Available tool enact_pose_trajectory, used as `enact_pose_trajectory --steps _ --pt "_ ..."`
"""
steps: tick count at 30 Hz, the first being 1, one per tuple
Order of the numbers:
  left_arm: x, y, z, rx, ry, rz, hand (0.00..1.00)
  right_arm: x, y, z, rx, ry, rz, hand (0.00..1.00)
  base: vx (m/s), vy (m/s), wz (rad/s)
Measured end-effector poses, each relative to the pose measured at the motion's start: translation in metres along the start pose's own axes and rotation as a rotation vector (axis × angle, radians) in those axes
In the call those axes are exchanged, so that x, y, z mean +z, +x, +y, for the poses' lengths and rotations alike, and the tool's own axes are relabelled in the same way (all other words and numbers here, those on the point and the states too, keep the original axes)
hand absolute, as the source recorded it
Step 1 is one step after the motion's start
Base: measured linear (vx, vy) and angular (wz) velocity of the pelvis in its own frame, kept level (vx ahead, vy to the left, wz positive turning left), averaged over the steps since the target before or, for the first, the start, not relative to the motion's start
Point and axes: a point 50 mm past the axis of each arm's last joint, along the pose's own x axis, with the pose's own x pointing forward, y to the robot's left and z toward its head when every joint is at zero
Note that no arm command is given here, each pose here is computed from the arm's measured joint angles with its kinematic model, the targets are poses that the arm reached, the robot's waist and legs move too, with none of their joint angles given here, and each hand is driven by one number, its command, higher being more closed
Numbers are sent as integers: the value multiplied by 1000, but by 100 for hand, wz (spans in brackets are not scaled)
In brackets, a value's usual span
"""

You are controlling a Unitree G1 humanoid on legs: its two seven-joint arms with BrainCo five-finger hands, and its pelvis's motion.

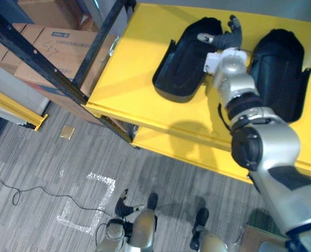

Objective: Walk over and take plastic housings, then place them on the shelf

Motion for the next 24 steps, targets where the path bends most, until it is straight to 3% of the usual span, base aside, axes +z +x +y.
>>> enact_pose_trajectory --steps 24 --pt "4 2 -1 -18 2 -13 0 -19 -2 -6 0 27 29 0 0 -1 0"
